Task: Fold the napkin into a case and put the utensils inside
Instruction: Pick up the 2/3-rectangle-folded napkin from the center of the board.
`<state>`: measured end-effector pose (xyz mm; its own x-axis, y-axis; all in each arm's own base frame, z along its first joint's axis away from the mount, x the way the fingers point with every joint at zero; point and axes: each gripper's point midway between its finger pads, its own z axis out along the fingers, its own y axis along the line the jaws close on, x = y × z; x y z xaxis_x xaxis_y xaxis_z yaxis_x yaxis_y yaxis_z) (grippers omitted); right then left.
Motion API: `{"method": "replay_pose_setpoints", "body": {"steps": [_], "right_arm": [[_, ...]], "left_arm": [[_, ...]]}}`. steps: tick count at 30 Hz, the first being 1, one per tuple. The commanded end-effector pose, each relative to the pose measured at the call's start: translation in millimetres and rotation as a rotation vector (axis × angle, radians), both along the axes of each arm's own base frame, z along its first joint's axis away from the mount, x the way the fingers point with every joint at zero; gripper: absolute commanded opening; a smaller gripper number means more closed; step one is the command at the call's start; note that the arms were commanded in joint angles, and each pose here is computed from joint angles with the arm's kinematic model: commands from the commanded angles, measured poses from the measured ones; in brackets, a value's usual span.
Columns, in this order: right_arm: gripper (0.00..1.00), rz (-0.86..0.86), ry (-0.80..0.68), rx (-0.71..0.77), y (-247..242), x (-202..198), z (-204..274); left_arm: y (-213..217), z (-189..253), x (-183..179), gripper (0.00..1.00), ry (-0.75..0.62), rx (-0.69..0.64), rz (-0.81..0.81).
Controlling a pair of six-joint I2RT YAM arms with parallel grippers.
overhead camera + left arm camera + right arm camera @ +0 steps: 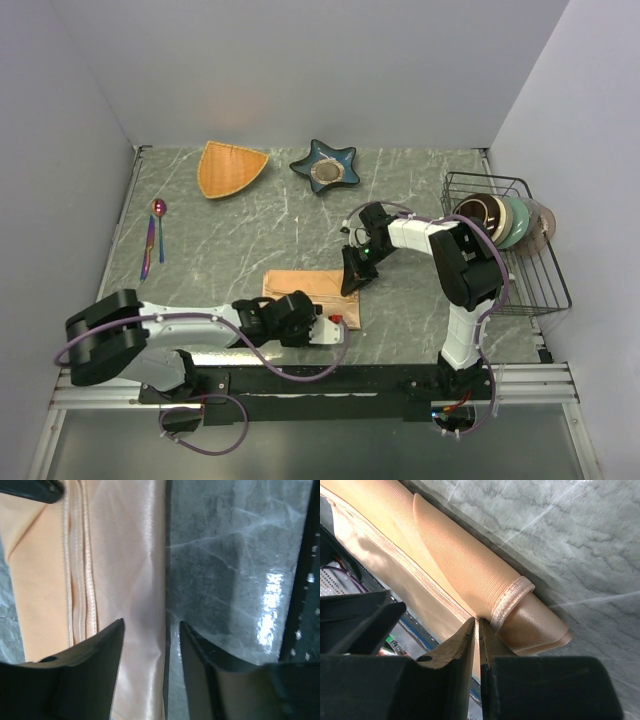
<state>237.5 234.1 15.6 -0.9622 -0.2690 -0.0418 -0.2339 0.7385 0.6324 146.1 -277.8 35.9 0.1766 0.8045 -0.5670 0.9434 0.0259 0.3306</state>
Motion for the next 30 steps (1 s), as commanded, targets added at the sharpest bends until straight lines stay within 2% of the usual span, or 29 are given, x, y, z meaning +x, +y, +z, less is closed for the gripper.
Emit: {"method": "replay_pose_setpoints", "body": {"steps": [1, 6, 11, 12, 19, 25, 30], "right_arm": [[0.16, 0.012, -0.062, -0.168, -24.5, 6.8, -34.5], [0.16, 0.019, -0.066, -0.176, -27.2, 5.7, -35.7], [0.16, 0.029, -0.078, -0.179, -27.7, 6.7, -35.7], [0.16, 0.031, -0.081, -0.179, -27.3, 7.0, -35.6], [0.16, 0.052, -0.097, -0.180, -24.9, 7.8, -36.1], [0.16, 0.063, -0.108, -0.174, -22.1, 8.0, -34.9], [0.16, 0.069, -0.117, -0.173, -20.7, 9.4, -34.2]], "left_arm": [[-6.6, -10.9, 10.1, 0.49, -0.112, 0.054, -0.011], [7.8, -37.0, 7.5, 0.31, -0.089, 0.166, -0.011], [3.8, -21.9, -1.5, 0.10, 0.021, 0.116, -0.010], [0.2, -11.2, -6.5, 0.01, 0.094, 0.092, -0.029], [-14.4, 24.9, -10.4, 0.01, 0.319, 0.009, -0.068], [-23.0, 44.7, 17.2, 0.01, 0.484, -0.047, -0.044], [-18.1, 40.9, 38.8, 0.01, 0.639, -0.063, -0.024]]}}
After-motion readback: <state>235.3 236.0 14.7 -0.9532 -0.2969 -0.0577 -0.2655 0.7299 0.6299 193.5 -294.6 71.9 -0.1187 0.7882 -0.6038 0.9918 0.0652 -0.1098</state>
